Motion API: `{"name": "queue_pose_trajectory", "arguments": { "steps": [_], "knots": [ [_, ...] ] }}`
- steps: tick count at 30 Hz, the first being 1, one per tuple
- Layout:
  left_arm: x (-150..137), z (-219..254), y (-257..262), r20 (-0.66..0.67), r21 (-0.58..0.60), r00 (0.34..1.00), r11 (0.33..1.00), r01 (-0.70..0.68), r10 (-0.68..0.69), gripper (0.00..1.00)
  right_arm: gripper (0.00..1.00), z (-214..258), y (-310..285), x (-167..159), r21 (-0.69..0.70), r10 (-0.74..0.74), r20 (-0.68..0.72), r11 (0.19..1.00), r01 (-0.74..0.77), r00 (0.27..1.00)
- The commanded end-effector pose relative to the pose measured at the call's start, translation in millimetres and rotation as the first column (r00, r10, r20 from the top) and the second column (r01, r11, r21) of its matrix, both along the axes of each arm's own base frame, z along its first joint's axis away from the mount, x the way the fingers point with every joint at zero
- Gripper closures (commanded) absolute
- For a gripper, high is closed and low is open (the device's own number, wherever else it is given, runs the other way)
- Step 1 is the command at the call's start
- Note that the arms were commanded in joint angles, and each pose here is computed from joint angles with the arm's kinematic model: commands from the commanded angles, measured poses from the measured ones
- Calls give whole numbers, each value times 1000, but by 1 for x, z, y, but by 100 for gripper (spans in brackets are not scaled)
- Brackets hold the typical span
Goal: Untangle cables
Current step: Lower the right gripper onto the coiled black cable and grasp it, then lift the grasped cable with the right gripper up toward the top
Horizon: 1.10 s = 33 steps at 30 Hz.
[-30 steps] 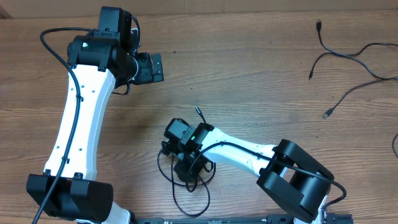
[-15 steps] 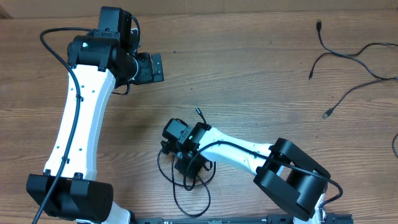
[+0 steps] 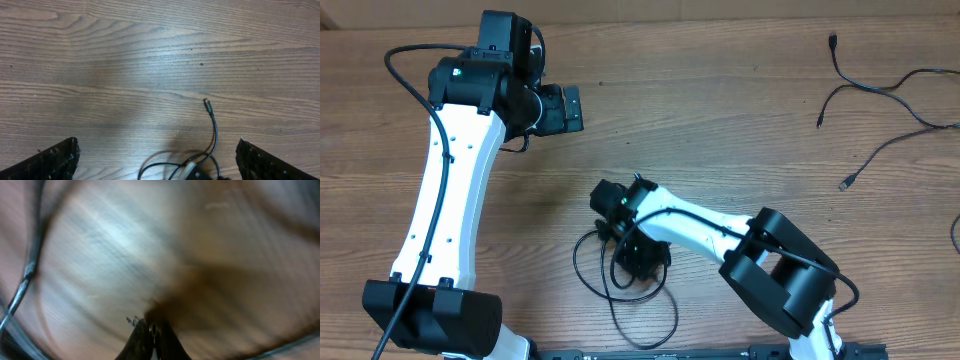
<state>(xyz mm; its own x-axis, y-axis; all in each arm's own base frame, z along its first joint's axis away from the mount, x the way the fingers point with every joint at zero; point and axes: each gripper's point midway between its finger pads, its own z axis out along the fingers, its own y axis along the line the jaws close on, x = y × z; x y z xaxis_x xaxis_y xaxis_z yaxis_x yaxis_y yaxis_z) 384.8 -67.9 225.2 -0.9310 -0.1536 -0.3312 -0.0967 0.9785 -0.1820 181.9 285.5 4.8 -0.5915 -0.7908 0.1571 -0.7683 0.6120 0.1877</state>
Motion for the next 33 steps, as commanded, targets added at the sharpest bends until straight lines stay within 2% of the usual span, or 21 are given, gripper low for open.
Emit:
{"name": "queue_pose_trajectory", "arguments": {
  "steps": [1,6,13,20,25,33],
  "knots": [
    [3,4,2,12,5,1000,1000,-15,14,0,96,49,17,53,37,29,182,999,-37,983],
    [3,4,2,12,5,1000,1000,-15,14,1,96,154,36,114,145,-29,448,989,-40,894],
    [3,4,2,12,5,1000,1000,-15,14,0,96,300,29,165,395,-253,654,918,-37,713],
    [3,4,2,12,5,1000,1000,-15,14,0,96,412,-36,199,566,-490,716,824,-3,497],
    [3,4,2,12,5,1000,1000,-15,14,1,96,454,-73,206,620,-572,725,785,-1,385],
    [3,4,2,12,5,1000,1000,-15,14,1,96,524,-108,211,683,-665,728,726,-86,169]
  ]
}}
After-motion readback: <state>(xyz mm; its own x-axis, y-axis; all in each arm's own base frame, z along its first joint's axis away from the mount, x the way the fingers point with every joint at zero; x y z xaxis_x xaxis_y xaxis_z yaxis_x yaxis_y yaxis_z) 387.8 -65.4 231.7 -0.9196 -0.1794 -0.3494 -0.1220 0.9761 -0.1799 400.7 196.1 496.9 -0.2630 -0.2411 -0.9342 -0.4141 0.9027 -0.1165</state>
